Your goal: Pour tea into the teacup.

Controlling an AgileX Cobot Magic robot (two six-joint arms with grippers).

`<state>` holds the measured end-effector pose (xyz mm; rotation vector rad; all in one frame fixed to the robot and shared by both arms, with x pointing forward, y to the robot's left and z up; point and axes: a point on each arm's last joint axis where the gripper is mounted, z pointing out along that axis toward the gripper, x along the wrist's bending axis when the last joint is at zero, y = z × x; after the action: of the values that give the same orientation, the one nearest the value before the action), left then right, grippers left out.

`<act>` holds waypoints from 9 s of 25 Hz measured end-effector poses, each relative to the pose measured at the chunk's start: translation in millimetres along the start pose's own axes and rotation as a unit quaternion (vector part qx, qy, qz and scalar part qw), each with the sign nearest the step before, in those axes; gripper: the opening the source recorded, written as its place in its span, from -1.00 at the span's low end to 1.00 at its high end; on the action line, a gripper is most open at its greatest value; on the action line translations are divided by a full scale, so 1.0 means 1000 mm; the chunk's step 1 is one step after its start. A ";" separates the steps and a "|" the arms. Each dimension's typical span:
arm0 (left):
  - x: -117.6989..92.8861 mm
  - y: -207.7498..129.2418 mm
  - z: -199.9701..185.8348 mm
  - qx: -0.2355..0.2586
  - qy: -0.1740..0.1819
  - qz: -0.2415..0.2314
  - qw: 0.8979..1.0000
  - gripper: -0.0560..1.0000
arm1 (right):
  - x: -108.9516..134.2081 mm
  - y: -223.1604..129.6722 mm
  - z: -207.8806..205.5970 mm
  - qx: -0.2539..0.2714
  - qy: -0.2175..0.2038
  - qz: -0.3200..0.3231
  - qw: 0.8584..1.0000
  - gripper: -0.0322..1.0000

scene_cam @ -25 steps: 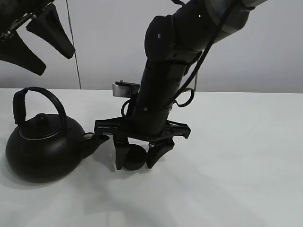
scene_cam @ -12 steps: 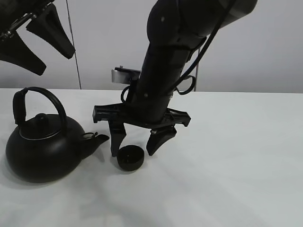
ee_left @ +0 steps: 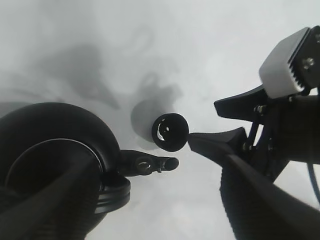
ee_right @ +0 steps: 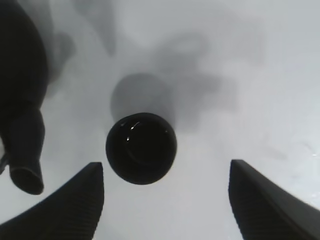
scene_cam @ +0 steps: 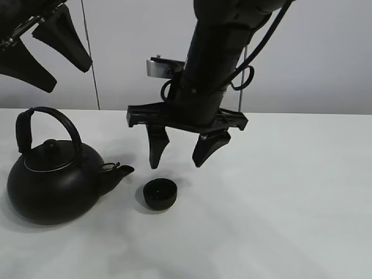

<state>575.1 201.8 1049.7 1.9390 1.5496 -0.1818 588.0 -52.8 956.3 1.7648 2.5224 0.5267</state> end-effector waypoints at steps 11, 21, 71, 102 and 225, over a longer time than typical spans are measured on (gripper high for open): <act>0.000 0.000 0.000 -0.001 0.000 0.000 1.000 0.05 | -0.132 0.012 -0.134 -0.130 -0.161 0.098 0.973 0.01; 0.000 0.000 0.000 -0.001 0.001 0.000 1.000 0.05 | -0.212 -0.099 -0.338 -0.248 -0.334 0.164 0.894 0.01; 0.000 0.000 0.000 -0.002 0.001 0.000 1.000 0.05 | -0.078 -0.370 -0.216 -0.374 -0.181 0.078 0.906 0.01; -0.044 -0.015 -0.112 -0.306 0.103 0.188 0.928 0.05 | -0.078 -0.370 -0.217 -0.375 -0.181 0.078 0.906 0.01; 0.070 -0.108 0.046 -0.372 0.122 0.306 0.868 -0.63 | -0.078 -0.370 -0.217 -0.377 -0.182 0.078 0.905 0.01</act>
<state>509.3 244.2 937.6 1.7165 0.8483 0.8390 235.4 -293.8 1042.2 1.5547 1.6057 0.9171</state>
